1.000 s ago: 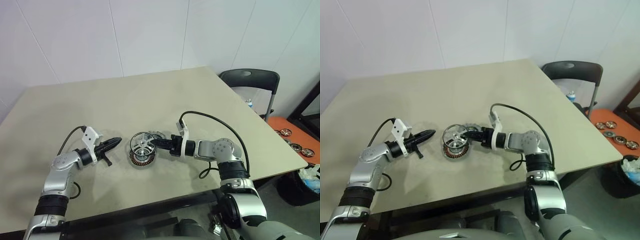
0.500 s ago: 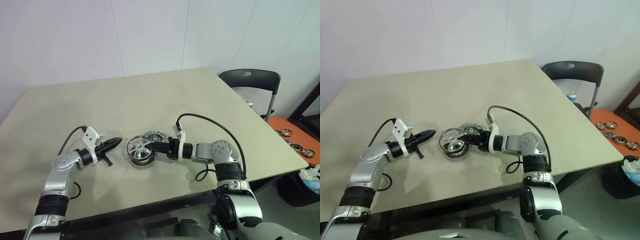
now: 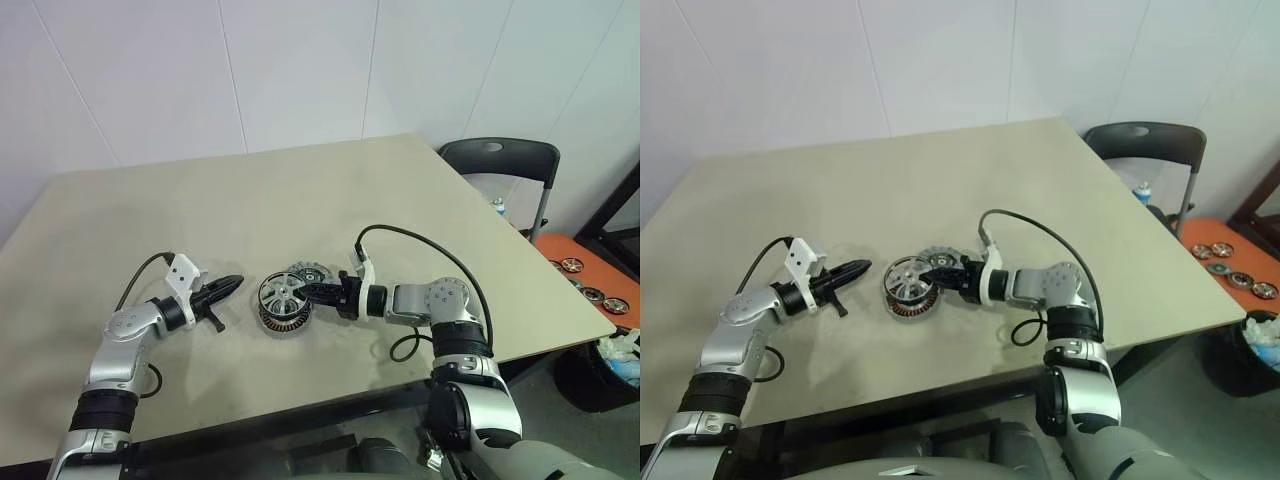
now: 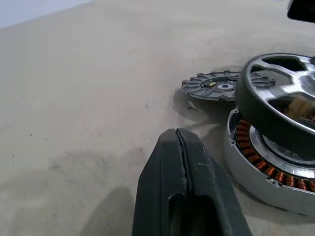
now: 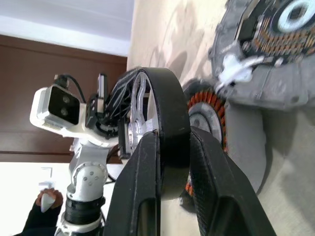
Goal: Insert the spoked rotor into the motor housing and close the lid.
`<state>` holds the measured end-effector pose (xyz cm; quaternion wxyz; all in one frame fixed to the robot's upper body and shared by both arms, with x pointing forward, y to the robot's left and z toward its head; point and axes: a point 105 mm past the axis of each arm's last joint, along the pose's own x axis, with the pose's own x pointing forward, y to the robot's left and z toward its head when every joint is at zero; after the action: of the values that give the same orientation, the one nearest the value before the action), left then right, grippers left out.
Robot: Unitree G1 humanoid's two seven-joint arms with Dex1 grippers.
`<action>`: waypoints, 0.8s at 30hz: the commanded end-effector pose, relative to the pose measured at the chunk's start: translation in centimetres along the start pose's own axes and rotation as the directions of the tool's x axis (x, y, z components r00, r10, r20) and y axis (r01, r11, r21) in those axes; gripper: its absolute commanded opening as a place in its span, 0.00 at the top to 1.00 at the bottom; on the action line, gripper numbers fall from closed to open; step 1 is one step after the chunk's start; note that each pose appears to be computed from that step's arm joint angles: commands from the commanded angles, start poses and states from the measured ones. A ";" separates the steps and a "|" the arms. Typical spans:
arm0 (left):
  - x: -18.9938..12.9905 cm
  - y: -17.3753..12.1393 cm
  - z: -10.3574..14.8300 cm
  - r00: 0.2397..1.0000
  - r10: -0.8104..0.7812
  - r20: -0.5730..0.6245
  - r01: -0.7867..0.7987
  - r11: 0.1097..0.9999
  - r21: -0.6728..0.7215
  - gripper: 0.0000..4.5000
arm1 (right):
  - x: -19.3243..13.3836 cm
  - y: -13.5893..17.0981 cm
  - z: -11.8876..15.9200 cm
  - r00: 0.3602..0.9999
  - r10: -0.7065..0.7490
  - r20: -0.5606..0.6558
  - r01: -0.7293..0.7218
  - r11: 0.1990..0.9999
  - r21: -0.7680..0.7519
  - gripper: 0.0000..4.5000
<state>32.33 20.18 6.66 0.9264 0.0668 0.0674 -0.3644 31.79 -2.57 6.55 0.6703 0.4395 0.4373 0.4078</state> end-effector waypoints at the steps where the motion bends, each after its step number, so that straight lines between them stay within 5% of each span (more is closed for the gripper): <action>1: 0.1 0.1 0.9 1.000 0.002 0.026 -0.002 1.000 0.030 1.00 | 0.2 1.9 0.4 0.998 0.058 -0.003 -0.058 0.998 -0.041 0.83; 24: 0.2 0.0 0.9 1.000 0.000 0.029 -0.001 1.000 0.030 1.00 | -0.1 1.1 0.4 1.000 0.028 0.011 -0.028 0.999 -0.039 0.83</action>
<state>32.35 20.02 6.59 0.9269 0.0649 0.0655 -0.3638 31.46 -2.55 6.50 0.6674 0.4377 0.4418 0.4096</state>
